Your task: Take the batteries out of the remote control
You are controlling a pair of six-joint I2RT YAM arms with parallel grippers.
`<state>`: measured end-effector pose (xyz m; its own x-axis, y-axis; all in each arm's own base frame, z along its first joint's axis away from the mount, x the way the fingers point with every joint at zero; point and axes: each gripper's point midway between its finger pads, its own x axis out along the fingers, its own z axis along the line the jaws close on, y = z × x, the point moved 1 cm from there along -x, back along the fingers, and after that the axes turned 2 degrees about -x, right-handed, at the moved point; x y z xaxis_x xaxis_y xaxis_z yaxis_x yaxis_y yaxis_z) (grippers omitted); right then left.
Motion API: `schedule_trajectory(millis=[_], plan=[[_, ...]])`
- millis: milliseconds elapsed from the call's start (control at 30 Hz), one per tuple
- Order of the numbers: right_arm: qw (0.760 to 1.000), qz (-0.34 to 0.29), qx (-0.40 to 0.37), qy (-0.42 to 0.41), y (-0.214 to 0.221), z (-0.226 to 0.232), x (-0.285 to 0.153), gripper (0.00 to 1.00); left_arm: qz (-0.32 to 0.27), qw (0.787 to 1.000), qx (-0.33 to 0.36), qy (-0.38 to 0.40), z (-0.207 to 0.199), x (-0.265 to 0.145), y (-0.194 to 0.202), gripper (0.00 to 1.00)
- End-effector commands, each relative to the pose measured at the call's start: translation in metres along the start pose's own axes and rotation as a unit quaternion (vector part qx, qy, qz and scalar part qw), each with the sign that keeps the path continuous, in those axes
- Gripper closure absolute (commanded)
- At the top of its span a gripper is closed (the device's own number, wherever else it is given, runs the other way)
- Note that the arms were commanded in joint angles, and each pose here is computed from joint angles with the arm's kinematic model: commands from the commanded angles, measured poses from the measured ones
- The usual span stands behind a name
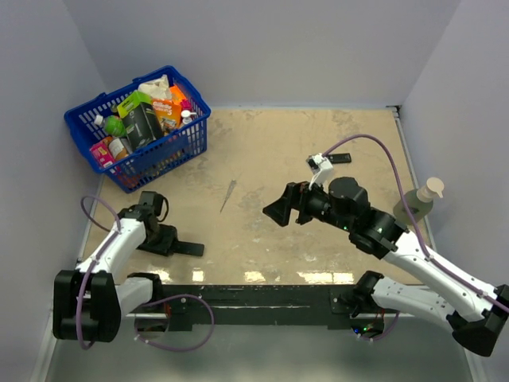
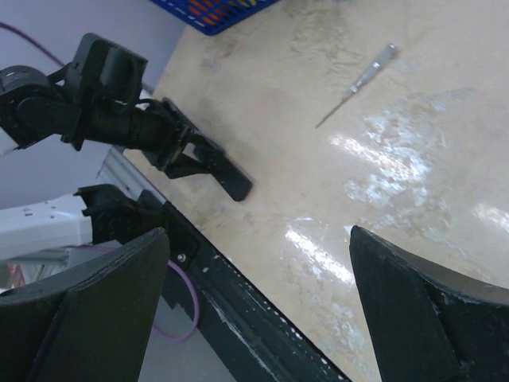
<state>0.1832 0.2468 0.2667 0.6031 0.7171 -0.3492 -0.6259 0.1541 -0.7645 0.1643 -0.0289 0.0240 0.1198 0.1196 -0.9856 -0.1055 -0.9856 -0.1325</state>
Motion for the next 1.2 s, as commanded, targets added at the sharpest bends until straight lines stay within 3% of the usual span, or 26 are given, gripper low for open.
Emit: schedule_trajectory(millis=[0, 100, 200, 300, 333, 433, 633, 800, 833, 933, 1033, 1167], plan=[[0.994, -0.027, -0.032, -0.104, -0.01, 0.034, 0.006, 0.01, 0.044, 0.991, 0.076, 0.102, -0.031, -0.018, 0.014, 1.0], [0.992, -0.022, -0.028, -0.123, -0.006, 0.038, 0.017, 0.02, 0.051, 0.978, 0.129, 0.156, -0.046, -0.034, 0.017, 1.0], [0.987, -0.01, -0.018, -0.16, 0.002, 0.046, 0.028, 0.02, 0.061, 0.95, 0.186, 0.245, -0.066, -0.059, 0.025, 1.0], [0.98, 0.0, 0.0, -0.2, 0.009, 0.056, 0.035, 0.02, 0.1, 0.896, 0.239, 0.362, -0.083, -0.085, 0.046, 1.0], [0.978, 0.016, 0.017, -0.207, 0.018, 0.056, 0.04, 0.02, 0.125, 0.858, 0.255, 0.429, -0.095, -0.107, 0.058, 1.0], [0.972, 0.033, 0.041, -0.23, 0.024, 0.063, 0.053, 0.04, 0.152, 0.787, 0.287, 0.525, -0.103, -0.14, 0.075, 1.0], [0.958, 0.045, 0.057, -0.278, 0.029, 0.085, 0.056, 0.06, 0.156, 0.689, 0.336, 0.623, -0.104, -0.193, 0.089, 1.0], [0.942, 0.049, 0.08, -0.322, 0.033, 0.103, 0.059, 0.12, 0.175, 0.63, 0.345, 0.674, -0.097, -0.223, 0.103, 1.0], [0.942, 0.049, 0.083, -0.322, 0.033, 0.104, 0.06, 0.12, 0.181, 0.604, 0.345, 0.695, -0.096, -0.236, 0.106, 1.0], [0.939, 0.049, 0.088, -0.329, 0.034, 0.11, 0.059, 0.12, 0.206, 0.557, 0.358, 0.721, -0.087, -0.253, 0.118, 1.0], [0.94, 0.051, 0.094, -0.323, 0.036, 0.11, 0.062, 0.12, 0.214, 0.535, 0.367, 0.73, -0.082, -0.26, 0.126, 1.0], [0.945, 0.055, 0.097, -0.306, 0.041, 0.103, 0.066, 0.09, 0.217, 0.524, 0.371, 0.735, -0.079, -0.264, 0.129, 1.0]])
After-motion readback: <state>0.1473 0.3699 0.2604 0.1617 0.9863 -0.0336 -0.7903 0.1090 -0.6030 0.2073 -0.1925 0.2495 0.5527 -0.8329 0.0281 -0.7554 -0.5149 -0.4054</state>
